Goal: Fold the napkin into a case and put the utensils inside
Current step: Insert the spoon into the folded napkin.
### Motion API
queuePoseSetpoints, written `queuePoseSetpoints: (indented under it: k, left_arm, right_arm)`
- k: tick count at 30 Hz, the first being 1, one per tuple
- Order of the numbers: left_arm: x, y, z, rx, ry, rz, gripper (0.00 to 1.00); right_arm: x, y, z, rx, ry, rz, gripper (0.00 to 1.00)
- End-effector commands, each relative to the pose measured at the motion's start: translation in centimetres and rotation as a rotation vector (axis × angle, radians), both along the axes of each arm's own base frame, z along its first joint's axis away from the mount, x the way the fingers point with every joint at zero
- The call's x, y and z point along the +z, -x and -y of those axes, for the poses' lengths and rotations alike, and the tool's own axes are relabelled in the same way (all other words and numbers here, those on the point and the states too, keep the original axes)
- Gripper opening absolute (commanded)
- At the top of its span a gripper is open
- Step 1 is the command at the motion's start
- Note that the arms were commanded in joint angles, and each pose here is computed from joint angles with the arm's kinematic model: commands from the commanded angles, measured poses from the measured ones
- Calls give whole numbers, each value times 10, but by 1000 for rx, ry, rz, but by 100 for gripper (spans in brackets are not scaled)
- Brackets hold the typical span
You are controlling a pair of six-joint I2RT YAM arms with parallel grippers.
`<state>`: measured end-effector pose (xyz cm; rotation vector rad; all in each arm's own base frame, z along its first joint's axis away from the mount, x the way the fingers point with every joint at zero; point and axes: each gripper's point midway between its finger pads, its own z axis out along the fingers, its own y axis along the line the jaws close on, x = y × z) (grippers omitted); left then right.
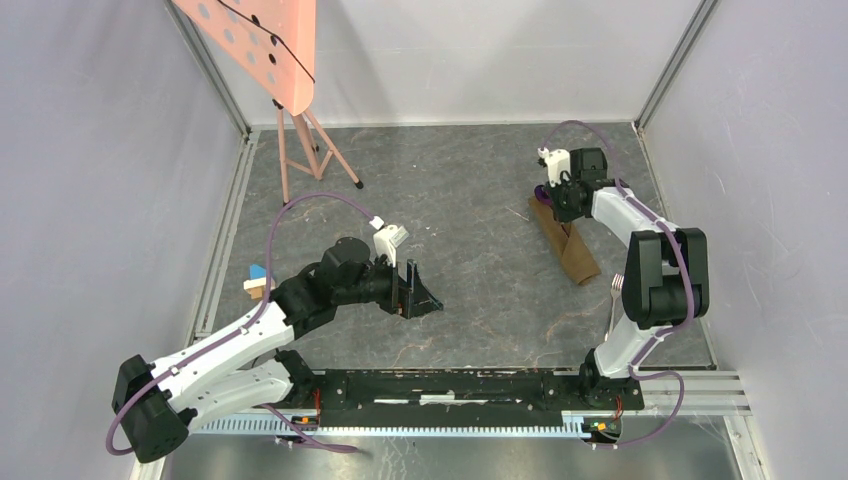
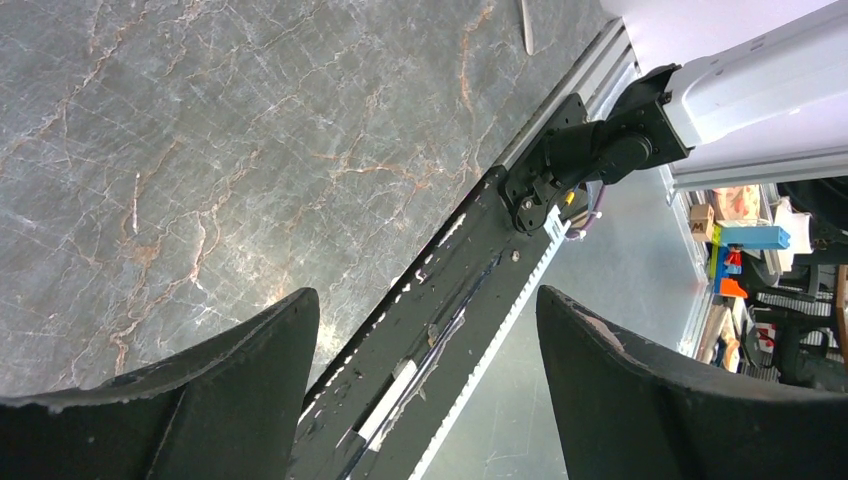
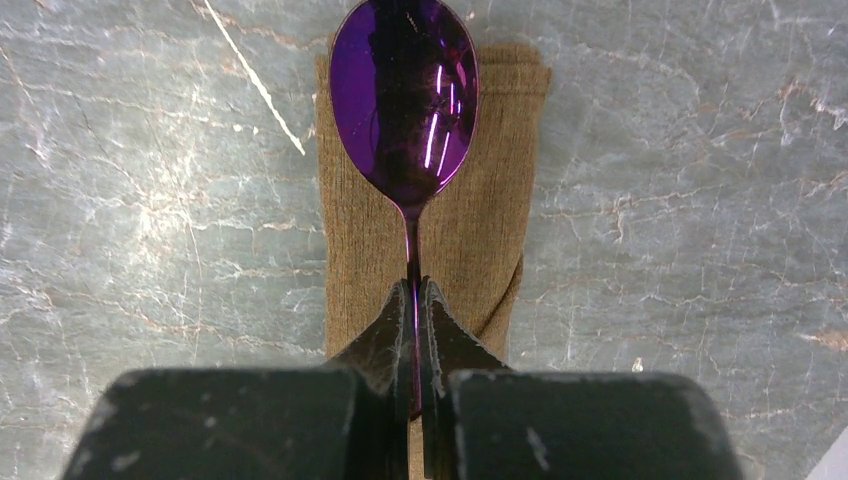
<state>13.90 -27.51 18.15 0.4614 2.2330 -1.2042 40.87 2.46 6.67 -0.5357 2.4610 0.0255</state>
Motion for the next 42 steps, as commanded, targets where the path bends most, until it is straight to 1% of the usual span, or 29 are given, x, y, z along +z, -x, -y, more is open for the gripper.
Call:
queuePoseSetpoints:
  k: [1,10,16,32,36,42]
  left_arm:
    - [13,1,6,-6,64,1,86]
    - [14,2,5,-12,62,5,86]
    - [13,1,5,-11,59,4,86]
    - [10,0,4,-14,51,1,86]
    - [10,-1,4,-14,50,2,86]
    - [11,-1,4,-22,53,6,86]
  right_arm:
    - [9,-2,10,-5,69,2,0]
    - [-5,6,12,-19,76,-14,0]
    - [-13,7,22,-52,122,-29,0]
    - [-23,9,34,-91,177,-61,9]
    - [-22,9,34,-94,177,-63,16]
    - [-7,9,31,-89,187,-30,34]
